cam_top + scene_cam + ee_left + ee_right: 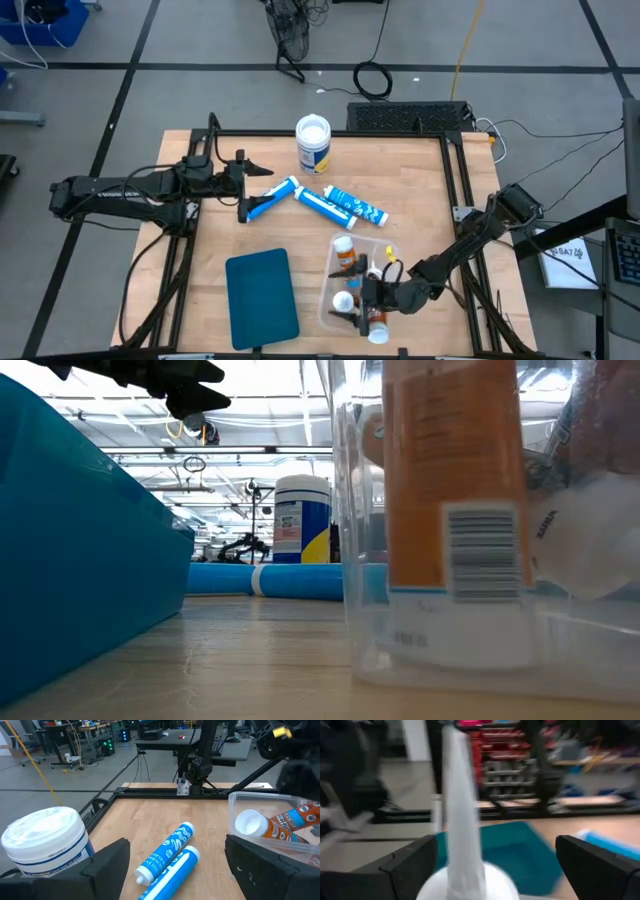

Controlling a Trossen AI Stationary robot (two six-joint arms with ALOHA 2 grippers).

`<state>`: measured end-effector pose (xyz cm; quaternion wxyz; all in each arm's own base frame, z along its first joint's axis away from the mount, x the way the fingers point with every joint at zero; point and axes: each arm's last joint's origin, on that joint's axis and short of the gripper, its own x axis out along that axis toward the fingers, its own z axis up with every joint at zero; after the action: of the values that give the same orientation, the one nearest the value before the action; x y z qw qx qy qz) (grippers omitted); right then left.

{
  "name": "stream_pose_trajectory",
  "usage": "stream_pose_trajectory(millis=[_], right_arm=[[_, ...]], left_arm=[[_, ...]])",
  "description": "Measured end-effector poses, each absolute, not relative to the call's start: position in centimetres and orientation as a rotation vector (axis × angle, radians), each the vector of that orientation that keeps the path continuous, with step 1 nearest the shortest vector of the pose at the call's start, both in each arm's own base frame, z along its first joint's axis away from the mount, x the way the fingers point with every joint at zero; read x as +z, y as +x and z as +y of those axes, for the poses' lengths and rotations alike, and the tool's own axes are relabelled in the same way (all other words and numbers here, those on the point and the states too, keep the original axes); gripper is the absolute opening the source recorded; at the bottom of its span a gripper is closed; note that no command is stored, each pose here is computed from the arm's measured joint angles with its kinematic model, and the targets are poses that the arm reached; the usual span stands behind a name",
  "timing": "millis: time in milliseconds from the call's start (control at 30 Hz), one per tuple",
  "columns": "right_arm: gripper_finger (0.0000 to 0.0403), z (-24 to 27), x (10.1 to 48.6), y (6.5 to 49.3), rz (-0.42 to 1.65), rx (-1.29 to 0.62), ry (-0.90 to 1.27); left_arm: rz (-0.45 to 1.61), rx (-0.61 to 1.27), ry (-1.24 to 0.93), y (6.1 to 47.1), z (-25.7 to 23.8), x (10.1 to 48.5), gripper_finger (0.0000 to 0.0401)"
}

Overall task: Pick & place silicon tubes, Sealant and Lysol wipes
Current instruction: Put the orange sealant into the white bin, then put the right blue sealant into the blue bin

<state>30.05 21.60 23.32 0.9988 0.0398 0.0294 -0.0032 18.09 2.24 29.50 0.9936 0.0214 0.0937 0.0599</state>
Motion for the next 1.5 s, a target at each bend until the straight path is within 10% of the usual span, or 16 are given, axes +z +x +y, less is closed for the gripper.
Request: stream_pose_trajectory(millis=[367, 1500], right_arm=[[0.0377, 20.1, 24.4, 28.9, 0.121, -0.434, -0.284], [0.0377, 19.8, 21.7, 28.4, 0.257, -0.383, -0.138]], left_arm=[[0.187, 0.12, 0.043, 18.1, 2.2, 29.5, 0.0318], [0.184, 0.12, 0.044, 18.1, 2.2, 29.5, 0.0313]])
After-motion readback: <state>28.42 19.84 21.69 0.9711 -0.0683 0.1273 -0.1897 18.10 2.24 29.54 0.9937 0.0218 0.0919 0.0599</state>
